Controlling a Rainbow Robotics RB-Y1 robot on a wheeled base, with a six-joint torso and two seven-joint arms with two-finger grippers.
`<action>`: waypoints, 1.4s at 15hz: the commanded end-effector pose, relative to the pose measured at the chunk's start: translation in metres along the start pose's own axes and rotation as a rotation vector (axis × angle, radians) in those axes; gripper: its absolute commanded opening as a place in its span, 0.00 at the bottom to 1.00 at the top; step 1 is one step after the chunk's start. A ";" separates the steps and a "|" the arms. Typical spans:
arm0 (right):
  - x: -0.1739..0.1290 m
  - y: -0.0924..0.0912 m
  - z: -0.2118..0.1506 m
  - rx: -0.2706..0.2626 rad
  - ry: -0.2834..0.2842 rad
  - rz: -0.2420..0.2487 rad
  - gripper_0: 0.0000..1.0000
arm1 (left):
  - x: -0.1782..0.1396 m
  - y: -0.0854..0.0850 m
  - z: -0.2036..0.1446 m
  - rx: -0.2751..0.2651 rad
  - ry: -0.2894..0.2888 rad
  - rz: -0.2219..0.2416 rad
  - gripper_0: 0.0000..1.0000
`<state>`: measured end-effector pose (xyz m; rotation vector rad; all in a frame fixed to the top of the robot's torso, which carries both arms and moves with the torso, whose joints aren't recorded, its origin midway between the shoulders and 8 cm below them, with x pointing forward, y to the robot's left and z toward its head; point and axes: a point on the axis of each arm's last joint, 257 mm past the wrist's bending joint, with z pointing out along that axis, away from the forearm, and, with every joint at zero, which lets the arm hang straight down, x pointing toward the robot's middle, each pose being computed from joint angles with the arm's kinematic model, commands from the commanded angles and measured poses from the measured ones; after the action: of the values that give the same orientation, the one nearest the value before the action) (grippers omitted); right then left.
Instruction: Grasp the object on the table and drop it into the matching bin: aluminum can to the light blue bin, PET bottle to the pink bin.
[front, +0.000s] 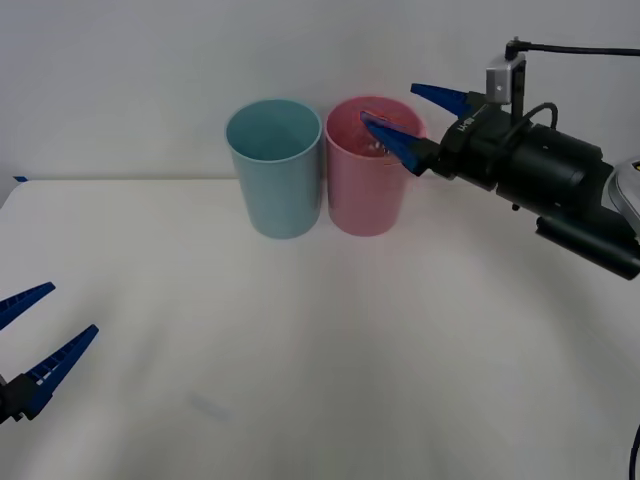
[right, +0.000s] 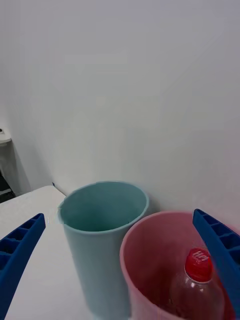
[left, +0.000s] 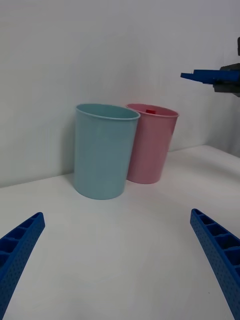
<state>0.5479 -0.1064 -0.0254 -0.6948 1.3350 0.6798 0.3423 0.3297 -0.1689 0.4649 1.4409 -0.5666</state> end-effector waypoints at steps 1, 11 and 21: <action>0.010 0.017 -0.037 0.000 0.009 -0.004 1.00 | 0.000 0.000 0.000 0.000 0.000 0.000 1.00; 0.050 0.053 -0.149 -0.010 0.076 -0.083 1.00 | 0.000 0.000 0.000 0.000 0.000 0.000 1.00; 0.097 0.066 -0.261 0.083 0.162 -0.048 1.00 | 0.000 0.000 0.000 0.000 0.000 0.000 1.00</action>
<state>0.3495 -0.2591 -0.1493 -0.7399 1.4701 0.5419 0.3423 0.3297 -0.1689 0.4649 1.4410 -0.5666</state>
